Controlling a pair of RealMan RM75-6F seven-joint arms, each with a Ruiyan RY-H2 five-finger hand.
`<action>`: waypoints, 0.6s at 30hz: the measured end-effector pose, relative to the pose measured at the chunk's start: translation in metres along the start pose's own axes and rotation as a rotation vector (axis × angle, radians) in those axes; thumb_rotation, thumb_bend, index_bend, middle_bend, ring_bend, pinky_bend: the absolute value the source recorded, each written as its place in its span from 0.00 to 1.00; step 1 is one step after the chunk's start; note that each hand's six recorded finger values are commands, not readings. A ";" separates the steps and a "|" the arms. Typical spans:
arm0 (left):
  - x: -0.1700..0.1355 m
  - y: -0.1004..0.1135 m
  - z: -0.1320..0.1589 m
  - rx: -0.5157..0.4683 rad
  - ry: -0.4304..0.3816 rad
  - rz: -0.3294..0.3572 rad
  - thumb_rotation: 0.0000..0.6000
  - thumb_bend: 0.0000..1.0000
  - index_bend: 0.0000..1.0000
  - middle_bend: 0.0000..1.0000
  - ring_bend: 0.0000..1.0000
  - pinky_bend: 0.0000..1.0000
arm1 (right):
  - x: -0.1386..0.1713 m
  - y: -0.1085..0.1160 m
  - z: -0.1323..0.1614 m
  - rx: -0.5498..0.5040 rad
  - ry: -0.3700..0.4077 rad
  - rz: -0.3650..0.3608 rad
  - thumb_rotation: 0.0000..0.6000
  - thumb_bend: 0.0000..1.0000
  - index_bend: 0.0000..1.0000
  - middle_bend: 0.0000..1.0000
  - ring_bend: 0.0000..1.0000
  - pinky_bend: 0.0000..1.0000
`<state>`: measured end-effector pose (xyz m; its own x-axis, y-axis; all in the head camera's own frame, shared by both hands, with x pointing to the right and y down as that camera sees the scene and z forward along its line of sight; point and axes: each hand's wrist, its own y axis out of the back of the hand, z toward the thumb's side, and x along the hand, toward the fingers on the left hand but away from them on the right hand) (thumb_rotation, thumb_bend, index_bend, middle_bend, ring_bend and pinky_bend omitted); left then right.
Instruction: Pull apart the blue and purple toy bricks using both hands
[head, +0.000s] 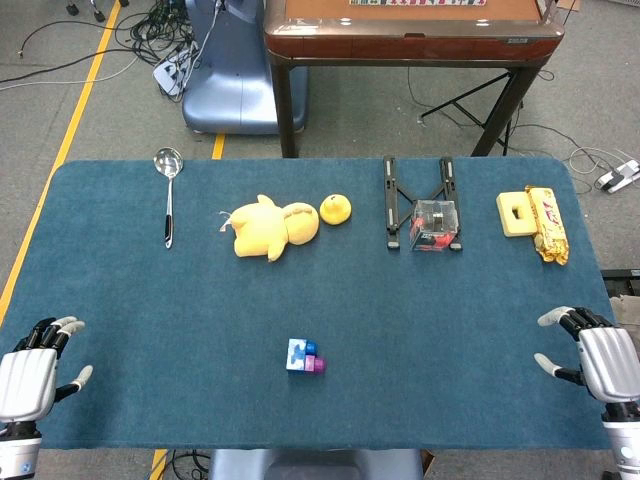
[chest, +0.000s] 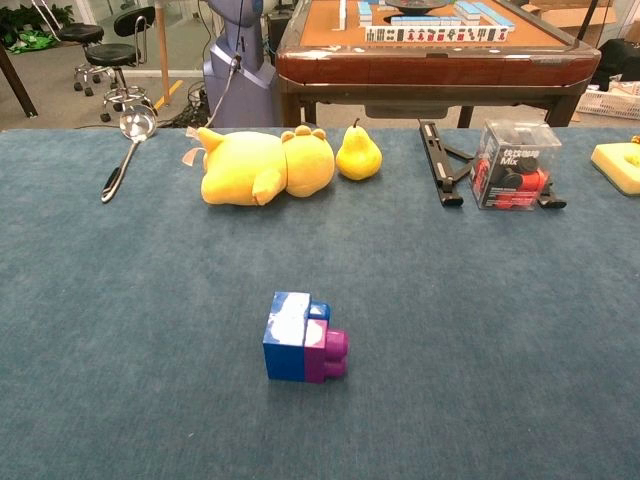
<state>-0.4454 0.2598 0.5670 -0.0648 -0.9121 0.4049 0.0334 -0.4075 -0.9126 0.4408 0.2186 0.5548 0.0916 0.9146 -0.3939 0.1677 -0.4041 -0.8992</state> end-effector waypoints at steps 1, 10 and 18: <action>0.000 0.000 0.000 -0.002 0.000 0.001 1.00 0.22 0.34 0.27 0.19 0.39 | 0.000 0.000 0.000 0.000 0.000 0.000 1.00 0.01 0.45 0.42 0.34 0.49; 0.004 0.007 0.023 -0.088 -0.056 0.015 1.00 0.20 0.24 0.28 0.42 0.64 | -0.001 0.001 0.000 -0.004 0.006 -0.004 1.00 0.01 0.45 0.42 0.34 0.49; 0.019 0.022 0.081 -0.165 -0.218 -0.001 1.00 0.11 0.17 0.57 0.75 0.98 | -0.005 0.003 -0.001 -0.005 0.008 -0.004 1.00 0.01 0.45 0.42 0.34 0.49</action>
<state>-0.3652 0.2295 0.5594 0.1524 -0.9071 0.3924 -0.1307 -0.4120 -0.9017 0.4420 0.2128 0.5546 0.0993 0.9159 -0.3888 0.1733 -0.4007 -0.8997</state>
